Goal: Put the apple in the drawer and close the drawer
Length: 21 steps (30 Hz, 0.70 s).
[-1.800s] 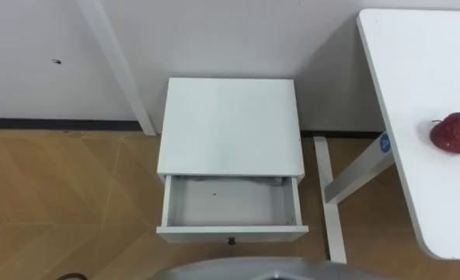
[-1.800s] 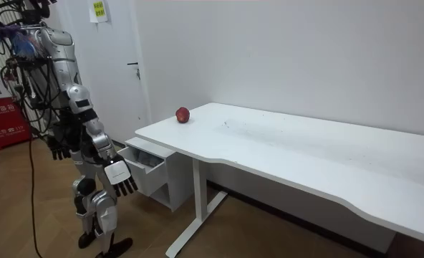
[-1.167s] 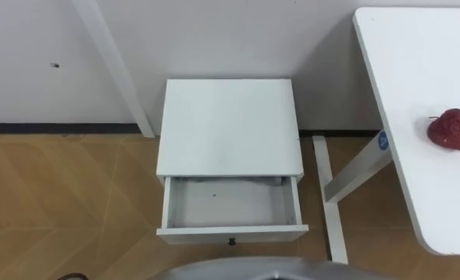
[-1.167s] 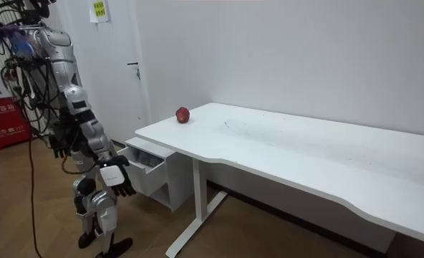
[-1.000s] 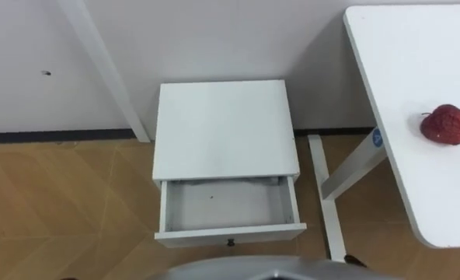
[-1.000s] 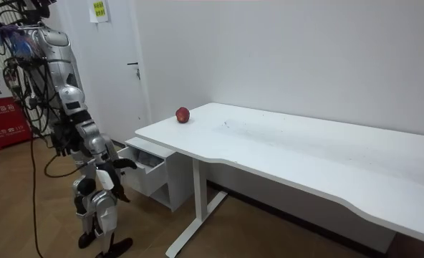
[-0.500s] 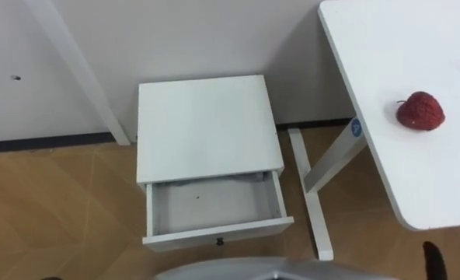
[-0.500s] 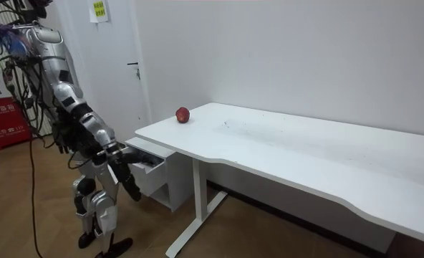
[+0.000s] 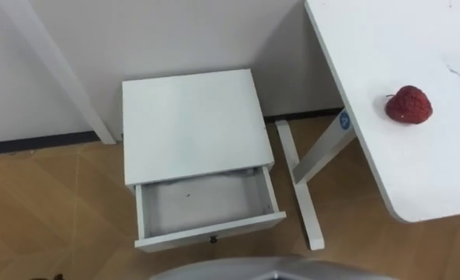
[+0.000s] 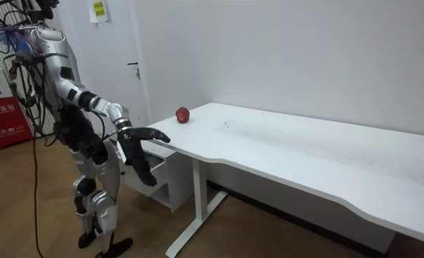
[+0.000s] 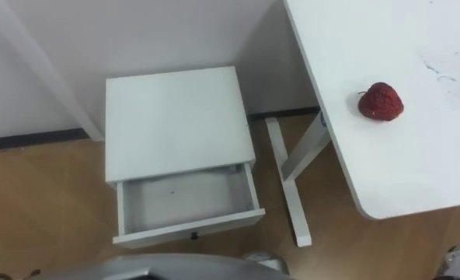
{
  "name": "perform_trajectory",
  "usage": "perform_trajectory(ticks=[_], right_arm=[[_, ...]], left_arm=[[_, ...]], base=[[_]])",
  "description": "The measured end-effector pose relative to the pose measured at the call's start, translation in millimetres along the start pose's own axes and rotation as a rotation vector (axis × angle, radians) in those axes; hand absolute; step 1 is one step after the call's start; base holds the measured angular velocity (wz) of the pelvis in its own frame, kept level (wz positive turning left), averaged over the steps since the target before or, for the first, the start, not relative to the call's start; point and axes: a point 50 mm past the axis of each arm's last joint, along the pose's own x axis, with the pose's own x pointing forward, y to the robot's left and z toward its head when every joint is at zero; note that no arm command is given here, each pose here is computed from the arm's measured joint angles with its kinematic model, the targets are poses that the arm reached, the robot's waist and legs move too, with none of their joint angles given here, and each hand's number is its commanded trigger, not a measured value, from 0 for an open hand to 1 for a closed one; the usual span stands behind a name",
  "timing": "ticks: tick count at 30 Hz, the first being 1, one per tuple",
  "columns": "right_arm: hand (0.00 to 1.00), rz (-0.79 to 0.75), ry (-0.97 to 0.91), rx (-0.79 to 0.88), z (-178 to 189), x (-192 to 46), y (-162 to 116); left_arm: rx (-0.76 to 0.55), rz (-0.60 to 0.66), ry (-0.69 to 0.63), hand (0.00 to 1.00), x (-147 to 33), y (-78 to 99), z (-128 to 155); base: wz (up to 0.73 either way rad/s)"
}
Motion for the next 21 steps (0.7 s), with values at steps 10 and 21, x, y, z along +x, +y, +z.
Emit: perform_trajectory(ticks=[10, 21], right_arm=[[0.0, 0.255, -0.437, -0.309, 14, -48, 56], [0.0, 0.599, -0.642, -0.631, -14, -83, 79]], left_arm=[[0.048, -0.048, -0.039, 0.0, -0.8, -11.1, 7], [0.067, -0.067, -0.055, 0.0, -0.7, -15.5, 11]], base=[[-0.01], [0.01]])
